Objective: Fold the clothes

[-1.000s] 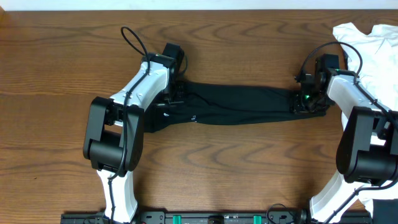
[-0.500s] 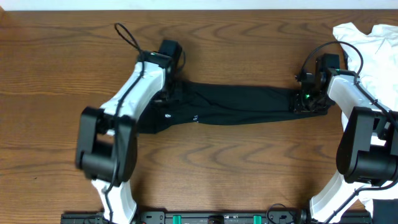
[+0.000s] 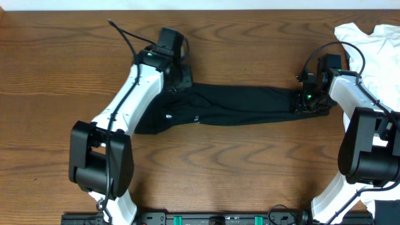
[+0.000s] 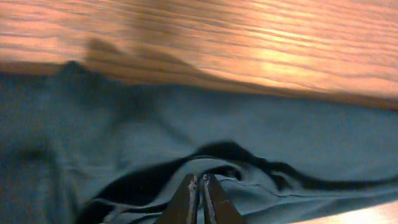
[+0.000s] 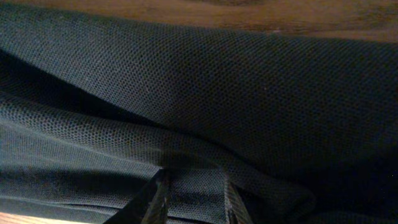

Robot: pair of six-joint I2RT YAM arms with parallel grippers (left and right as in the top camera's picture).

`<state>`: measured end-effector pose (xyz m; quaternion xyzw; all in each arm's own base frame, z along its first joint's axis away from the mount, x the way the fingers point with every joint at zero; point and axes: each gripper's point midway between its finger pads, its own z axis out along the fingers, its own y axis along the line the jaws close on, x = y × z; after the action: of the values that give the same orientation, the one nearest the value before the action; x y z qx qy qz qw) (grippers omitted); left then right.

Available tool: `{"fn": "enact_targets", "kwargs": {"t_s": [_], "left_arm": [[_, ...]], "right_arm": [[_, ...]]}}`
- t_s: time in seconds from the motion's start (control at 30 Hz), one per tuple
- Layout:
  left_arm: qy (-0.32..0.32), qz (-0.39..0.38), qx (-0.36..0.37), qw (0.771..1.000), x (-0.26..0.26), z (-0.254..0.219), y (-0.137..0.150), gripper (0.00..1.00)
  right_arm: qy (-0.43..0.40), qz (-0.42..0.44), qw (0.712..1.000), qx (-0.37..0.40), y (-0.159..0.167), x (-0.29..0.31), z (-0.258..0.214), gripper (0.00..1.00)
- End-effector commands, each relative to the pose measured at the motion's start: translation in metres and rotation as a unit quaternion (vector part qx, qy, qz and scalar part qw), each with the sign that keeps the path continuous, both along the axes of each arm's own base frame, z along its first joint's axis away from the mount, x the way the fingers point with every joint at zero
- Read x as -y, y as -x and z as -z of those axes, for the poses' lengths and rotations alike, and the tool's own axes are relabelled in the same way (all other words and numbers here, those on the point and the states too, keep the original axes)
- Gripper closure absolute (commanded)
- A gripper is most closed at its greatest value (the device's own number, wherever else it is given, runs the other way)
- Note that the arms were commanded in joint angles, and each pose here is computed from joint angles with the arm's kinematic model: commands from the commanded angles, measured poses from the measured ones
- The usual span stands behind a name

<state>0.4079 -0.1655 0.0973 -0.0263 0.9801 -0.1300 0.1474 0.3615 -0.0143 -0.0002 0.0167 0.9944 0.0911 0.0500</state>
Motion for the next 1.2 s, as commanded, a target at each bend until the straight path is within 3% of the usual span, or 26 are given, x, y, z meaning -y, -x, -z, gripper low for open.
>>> {"fn": "enact_targets", "kwargs": {"t_s": [0.0, 0.23, 0.5, 0.77, 1.17], "left_arm": [[0.018, 0.022, -0.011, 1.000, 0.024, 0.006, 0.007, 0.93], [0.007, 0.056, -0.037, 0.998, 0.053, 0.036, 0.020, 0.93], [-0.040, 0.051, -0.110, 0.992, 0.038, 0.087, 0.038, 0.94], [-0.175, 0.040, -0.110, 0.978, -0.012, 0.090, 0.043, 0.94], [-0.199, 0.068, -0.114, 0.971, -0.020, 0.090, 0.046, 0.94]], "right_arm": [[0.011, 0.013, 1.000, -0.019, 0.010, 0.009, 0.012, 0.71], [0.011, 0.011, 1.000, -0.020, 0.010, 0.008, 0.012, 0.71], [0.011, 0.011, 1.000, -0.026, 0.013, 0.008, 0.013, 0.71], [0.018, 0.020, 1.000, 0.000, -0.005, 0.018, -0.008, 0.71], [0.048, 0.071, 0.996, 0.038, -0.020, 0.064, -0.036, 0.67]]}}
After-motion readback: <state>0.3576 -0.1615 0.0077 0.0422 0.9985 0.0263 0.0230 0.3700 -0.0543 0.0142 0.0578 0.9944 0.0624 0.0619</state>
